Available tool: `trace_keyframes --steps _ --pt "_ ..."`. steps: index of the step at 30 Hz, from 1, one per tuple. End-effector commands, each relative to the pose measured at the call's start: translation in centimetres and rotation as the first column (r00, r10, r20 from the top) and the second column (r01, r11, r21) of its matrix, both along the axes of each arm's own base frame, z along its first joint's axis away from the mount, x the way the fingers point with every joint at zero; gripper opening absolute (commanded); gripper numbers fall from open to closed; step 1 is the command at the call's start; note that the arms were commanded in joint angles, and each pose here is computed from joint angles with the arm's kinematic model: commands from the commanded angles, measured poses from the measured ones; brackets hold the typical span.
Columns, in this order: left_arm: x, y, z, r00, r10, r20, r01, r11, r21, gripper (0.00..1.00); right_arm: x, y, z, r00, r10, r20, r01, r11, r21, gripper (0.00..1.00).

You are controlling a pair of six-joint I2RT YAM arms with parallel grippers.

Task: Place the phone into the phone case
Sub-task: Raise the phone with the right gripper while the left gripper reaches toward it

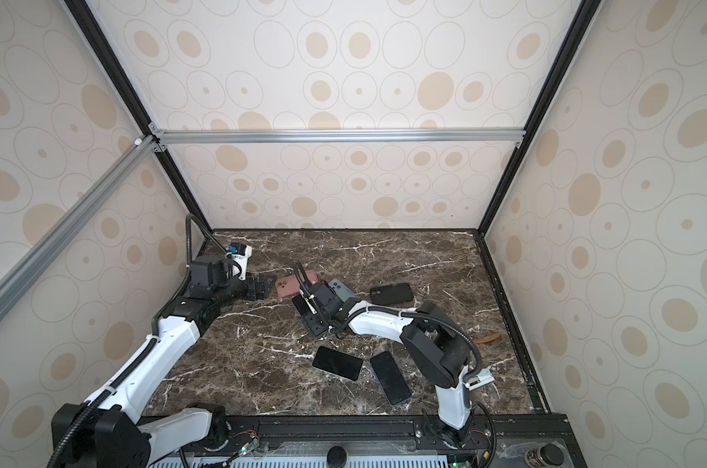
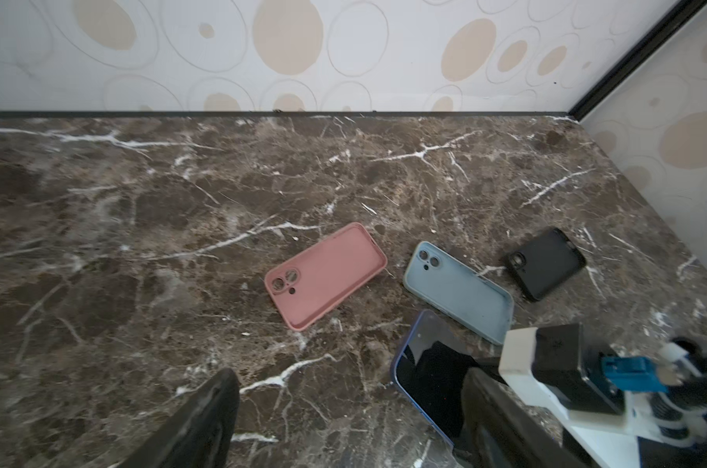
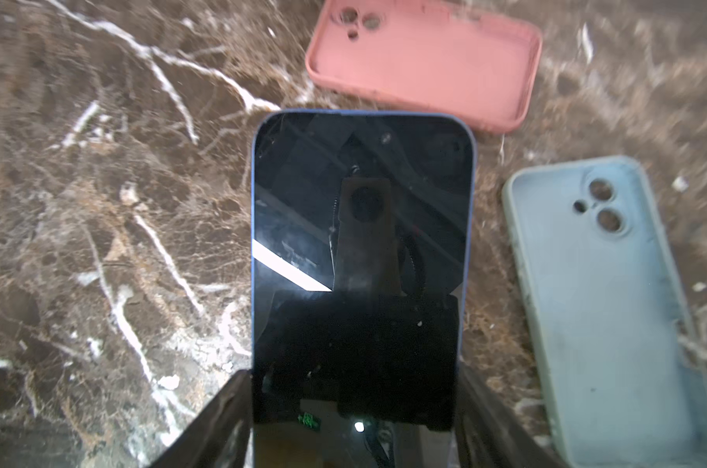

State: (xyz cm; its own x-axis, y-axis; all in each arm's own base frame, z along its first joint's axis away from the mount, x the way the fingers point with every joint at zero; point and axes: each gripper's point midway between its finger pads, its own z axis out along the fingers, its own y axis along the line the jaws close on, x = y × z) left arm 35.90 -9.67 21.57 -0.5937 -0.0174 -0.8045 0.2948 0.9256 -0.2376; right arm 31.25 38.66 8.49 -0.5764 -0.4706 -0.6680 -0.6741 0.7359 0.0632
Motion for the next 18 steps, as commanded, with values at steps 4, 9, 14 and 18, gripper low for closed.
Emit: trace_keyframes --steps 4,9,14,18 --pt "-1.2 -3.8 1.9 0.980 -0.168 -0.103 0.149 0.974 -0.172 0.80 -0.1 2.0 7.0 0.972 0.127 0.198 -0.155 0.979 0.135 0.08" --pt "-2.3 -4.9 2.0 0.961 -0.228 -0.154 0.192 0.956 -0.221 0.78 -1.0 2.4 9.1 0.948 0.182 0.261 -0.231 0.957 0.174 0.08" --pt "-3.3 -5.1 1.3 0.949 -0.247 -0.195 0.198 0.950 -0.242 0.75 -1.8 2.6 10.7 0.929 0.223 0.296 -0.288 0.937 0.198 0.07" --pt "-3.8 -5.4 0.7 0.942 -0.257 -0.215 0.198 0.945 -0.261 0.69 -2.4 2.7 12.0 0.914 0.238 0.329 -0.322 0.918 0.231 0.07"
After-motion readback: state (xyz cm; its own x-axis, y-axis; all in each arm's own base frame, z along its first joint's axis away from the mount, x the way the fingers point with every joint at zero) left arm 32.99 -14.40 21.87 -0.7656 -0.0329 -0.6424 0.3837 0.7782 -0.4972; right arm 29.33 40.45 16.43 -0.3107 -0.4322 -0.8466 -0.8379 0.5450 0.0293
